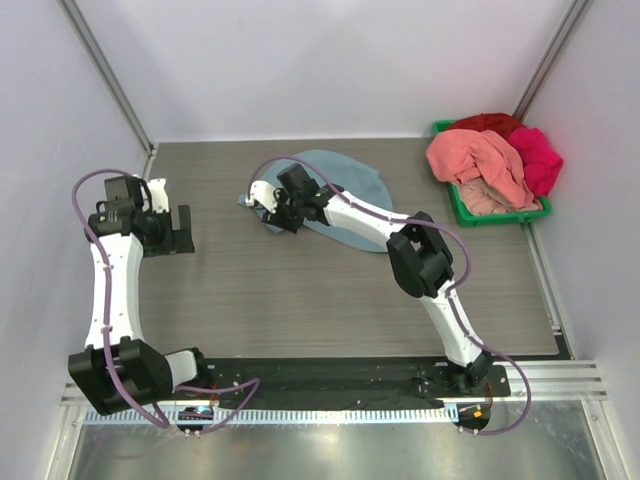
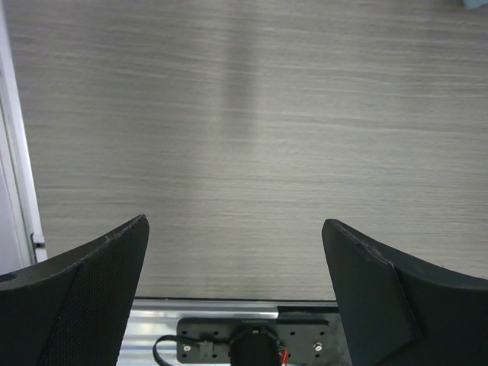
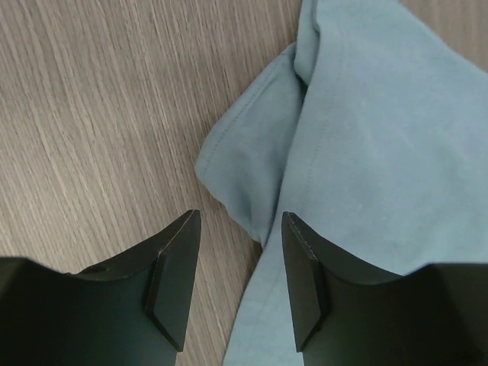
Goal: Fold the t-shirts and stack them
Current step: Flatten the tshirt out
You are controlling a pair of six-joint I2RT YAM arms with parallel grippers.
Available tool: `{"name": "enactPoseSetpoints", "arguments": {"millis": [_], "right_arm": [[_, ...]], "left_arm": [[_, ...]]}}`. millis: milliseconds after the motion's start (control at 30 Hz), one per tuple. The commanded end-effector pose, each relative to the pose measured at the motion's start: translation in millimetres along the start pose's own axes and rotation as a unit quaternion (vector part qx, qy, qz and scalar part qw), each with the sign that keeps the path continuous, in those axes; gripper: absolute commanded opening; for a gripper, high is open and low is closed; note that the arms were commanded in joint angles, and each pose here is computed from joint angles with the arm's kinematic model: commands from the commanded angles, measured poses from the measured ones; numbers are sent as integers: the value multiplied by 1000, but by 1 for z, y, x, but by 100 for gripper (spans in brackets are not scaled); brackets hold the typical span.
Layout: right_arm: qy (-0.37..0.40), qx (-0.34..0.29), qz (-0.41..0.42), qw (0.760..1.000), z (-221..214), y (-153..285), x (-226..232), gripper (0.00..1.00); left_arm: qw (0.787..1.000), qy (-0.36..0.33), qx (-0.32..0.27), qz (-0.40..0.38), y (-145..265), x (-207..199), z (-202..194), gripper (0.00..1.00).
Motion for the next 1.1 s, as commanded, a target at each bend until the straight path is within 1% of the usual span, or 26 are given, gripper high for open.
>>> {"name": "enactPoseSetpoints", "arguments": {"millis": [0,133,467,767,800,833,900,933,967,1067], "right_arm": [[-3,-47,-8,999,31,5,-11,52],[-11,-49,-3,999,30,-6,-10,52],[-23,-42,30,998,20,-30,8,52],[-27,-21,12,999,7,-54,6,52],[-27,-20,13,999,6,-56,7,50],[-28,-22,14,999,7,-56,7,38],[-32,-23,12,999,10,-56,6,20],[-32,-27,5,999,16,-52,4,4],[-32,-29,-3,999,19,-49,2,1],[-11,-58,-37,998,53,-15,-11,1]], "left_arm": [[1000,-9,13,27,9,6,-15,96],[999,-6,24,23,8,3,-29,96],[999,9,32,18,5,5,-34,97],[999,15,39,24,5,8,-37,97],[999,15,40,22,4,8,-37,97],[999,14,40,21,4,8,-38,97],[999,16,39,18,4,7,-38,97],[999,15,39,16,4,7,-38,97],[999,13,36,17,4,7,-37,97],[1000,15,21,18,4,7,-32,97]]}}
Point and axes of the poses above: each gripper's point midway between its finger pads, its own y axis back along the fingers, its own x axis along the line the jaws close on, z = x × y, the point moved 6 cm from there along y, back along the fingers, and after that the axes turned 5 degrees about -y, right-handed, at the moved point
